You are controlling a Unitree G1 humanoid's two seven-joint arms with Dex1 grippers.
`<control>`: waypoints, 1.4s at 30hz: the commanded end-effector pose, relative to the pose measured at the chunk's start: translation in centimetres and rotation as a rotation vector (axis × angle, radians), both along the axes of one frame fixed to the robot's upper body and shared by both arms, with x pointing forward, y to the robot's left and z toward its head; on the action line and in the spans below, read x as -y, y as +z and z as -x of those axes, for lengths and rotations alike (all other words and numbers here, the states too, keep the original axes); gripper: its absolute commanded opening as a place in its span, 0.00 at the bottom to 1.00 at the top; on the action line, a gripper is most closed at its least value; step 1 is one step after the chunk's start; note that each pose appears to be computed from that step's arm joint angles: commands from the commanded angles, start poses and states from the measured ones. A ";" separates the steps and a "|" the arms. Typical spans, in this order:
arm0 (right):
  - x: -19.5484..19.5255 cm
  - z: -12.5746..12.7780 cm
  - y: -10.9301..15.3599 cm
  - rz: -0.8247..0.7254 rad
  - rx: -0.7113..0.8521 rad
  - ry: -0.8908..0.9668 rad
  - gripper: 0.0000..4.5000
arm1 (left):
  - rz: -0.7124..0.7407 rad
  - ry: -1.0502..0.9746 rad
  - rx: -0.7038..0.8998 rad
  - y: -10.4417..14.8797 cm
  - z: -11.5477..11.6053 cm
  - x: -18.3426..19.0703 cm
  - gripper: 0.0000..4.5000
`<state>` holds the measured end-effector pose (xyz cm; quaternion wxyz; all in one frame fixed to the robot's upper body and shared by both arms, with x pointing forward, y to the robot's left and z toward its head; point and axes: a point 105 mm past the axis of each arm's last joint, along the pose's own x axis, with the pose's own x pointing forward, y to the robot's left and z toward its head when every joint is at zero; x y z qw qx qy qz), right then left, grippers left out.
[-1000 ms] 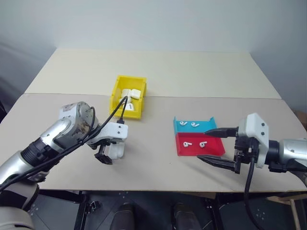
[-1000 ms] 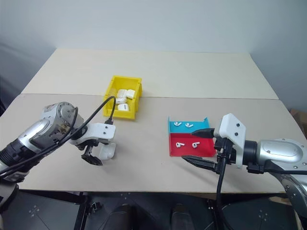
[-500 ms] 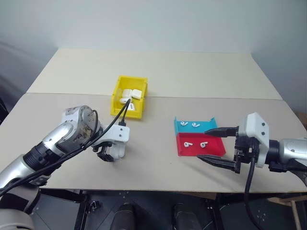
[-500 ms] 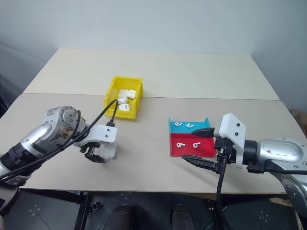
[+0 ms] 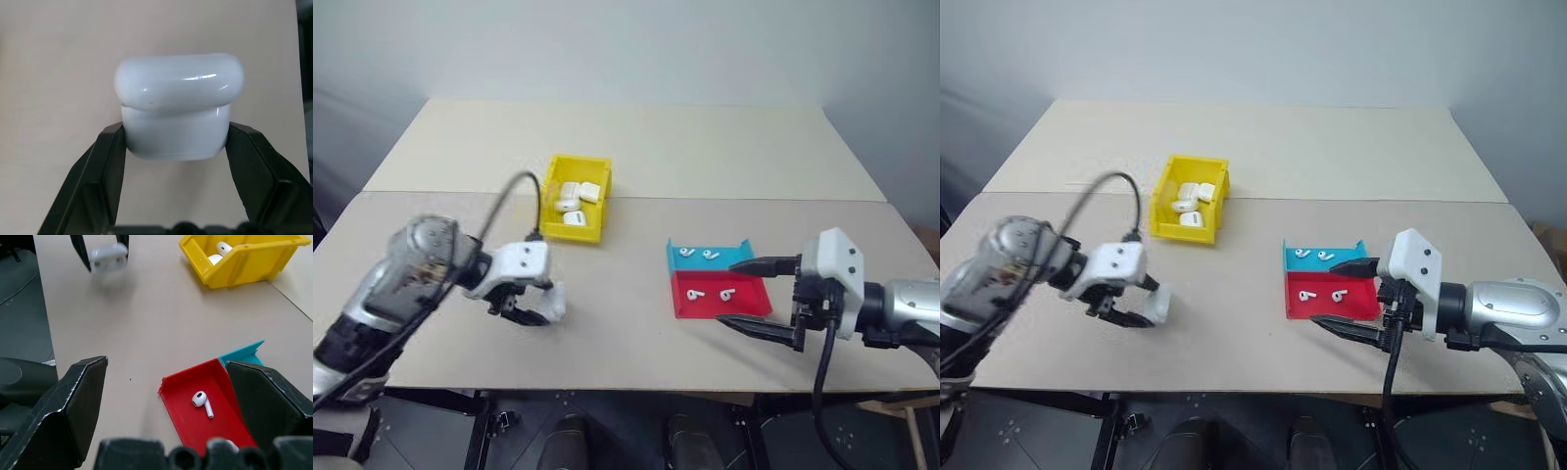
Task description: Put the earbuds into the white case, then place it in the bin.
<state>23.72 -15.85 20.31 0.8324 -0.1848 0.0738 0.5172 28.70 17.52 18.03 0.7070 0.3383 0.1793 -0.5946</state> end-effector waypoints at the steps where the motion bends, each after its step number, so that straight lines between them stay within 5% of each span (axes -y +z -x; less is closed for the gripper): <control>1: 0.3 -0.5 1.4 -0.029 0.048 0.006 1.00 | 0.314 0.004 0.126 4.1 0.3 0.9 0.63; 10: 2.0 -2.3 1.9 0.107 -0.030 -0.056 1.00 | 0.759 -0.198 -0.025 7.1 4.2 5.5 0.63; 16: 1.7 -2.6 0.7 0.285 -0.098 -0.018 1.00 | 0.833 -0.330 0.001 6.7 5.6 8.1 0.63; 23: 1.5 -4.6 -2.3 0.577 -0.081 0.081 0.58 | 0.868 -0.435 0.008 6.5 6.1 10.6 0.63; 42: 1.2 -8.9 -5.4 0.765 -0.006 0.248 0.58 | 0.877 -0.371 0.046 5.8 6.5 11.6 0.63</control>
